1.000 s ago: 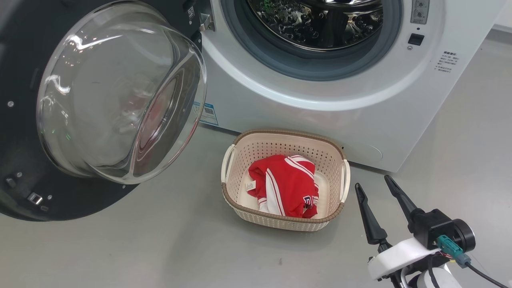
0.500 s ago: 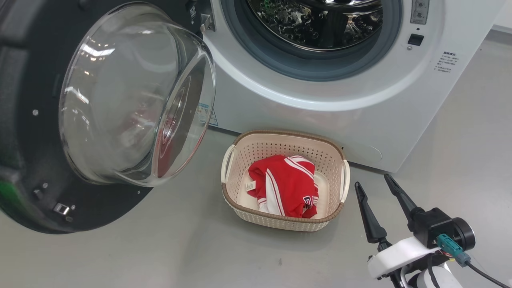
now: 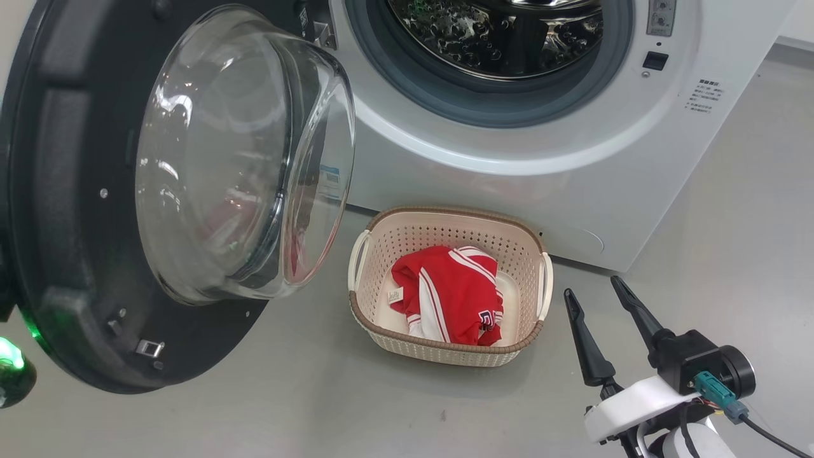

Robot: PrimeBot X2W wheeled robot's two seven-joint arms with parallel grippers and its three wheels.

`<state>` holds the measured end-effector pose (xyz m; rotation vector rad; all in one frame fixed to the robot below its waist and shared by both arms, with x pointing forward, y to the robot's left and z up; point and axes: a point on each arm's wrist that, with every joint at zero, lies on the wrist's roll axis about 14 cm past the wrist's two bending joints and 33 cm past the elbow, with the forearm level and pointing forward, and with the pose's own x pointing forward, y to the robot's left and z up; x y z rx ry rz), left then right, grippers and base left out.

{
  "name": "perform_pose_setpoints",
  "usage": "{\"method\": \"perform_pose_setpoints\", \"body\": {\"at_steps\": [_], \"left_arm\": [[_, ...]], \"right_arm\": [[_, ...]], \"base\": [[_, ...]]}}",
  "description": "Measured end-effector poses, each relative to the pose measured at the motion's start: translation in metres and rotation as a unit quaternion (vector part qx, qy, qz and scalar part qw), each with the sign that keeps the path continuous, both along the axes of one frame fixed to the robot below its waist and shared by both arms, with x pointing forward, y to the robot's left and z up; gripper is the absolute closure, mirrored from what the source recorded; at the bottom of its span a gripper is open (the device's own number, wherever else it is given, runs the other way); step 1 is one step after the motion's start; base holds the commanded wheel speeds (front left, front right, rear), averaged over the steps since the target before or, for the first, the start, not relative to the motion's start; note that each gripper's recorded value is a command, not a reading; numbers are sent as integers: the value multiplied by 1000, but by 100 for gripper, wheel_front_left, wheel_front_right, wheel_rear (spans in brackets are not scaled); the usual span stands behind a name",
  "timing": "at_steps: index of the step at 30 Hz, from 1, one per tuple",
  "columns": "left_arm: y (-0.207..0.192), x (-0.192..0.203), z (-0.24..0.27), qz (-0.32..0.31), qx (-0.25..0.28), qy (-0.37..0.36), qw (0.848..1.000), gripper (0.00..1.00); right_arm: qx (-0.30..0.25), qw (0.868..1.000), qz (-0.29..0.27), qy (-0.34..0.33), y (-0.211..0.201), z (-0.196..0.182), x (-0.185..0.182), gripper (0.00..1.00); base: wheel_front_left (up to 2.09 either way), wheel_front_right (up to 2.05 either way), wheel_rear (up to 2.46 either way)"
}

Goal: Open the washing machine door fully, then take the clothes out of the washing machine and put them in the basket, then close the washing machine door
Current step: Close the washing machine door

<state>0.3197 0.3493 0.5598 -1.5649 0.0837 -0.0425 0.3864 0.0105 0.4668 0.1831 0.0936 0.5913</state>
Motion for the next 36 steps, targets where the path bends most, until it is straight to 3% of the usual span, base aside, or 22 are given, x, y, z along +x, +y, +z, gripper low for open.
{"method": "perform_pose_setpoints", "body": {"at_steps": [17,36], "left_arm": [[-65,2,14,-149,11,-45,988,100],[-145,10,28,-308,13,-91,947,100]], "right_arm": [[1,1000,-9,-3,-5,2,0,0],[6,999,-54,1,-30,3,1,0]], "base": [[0,0,0],[0,0,0]]}}
